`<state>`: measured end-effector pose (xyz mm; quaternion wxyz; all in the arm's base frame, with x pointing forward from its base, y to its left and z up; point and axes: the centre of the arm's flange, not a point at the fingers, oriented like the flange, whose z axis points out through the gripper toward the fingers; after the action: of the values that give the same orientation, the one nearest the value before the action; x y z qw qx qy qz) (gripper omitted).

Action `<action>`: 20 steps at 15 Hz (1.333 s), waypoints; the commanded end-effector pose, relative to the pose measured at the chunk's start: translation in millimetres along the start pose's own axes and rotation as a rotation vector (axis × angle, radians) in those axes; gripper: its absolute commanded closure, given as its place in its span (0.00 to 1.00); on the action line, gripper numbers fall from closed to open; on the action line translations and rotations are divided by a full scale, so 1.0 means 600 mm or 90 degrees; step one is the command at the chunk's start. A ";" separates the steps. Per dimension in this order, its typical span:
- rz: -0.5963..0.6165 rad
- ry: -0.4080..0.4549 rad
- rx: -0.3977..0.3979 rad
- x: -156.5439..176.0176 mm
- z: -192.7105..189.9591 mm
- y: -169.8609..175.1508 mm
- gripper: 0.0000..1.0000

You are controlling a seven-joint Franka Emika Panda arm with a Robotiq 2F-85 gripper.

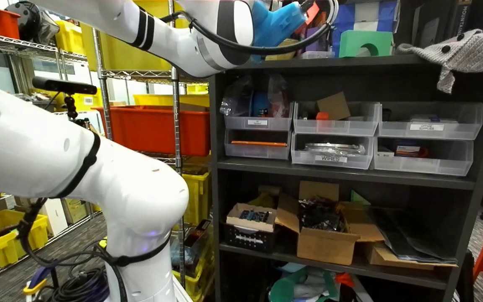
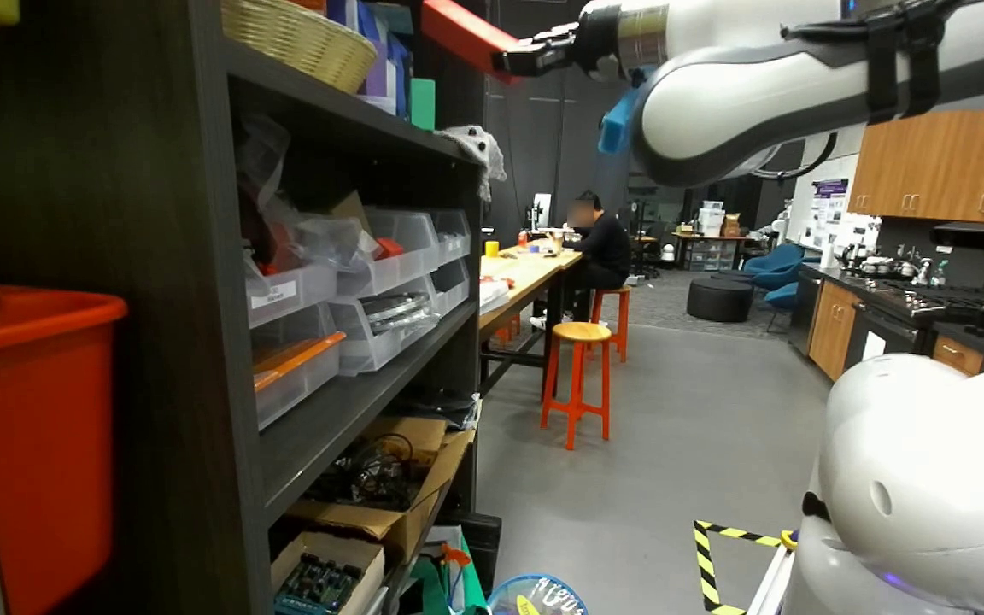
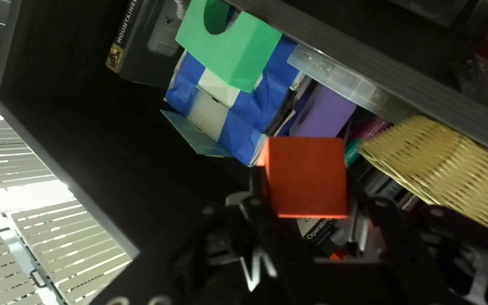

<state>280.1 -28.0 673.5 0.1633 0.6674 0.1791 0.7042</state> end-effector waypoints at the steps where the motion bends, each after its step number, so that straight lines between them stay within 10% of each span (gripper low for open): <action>1: -0.027 0.016 -0.021 0.060 -0.047 0.008 0.85; 10: -0.120 -0.097 0.006 0.167 -0.102 0.009 0.85; 20: -0.183 -0.039 0.045 0.250 -0.126 -0.071 0.85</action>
<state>198.0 59.6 769.0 0.2237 0.6650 0.2838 0.6536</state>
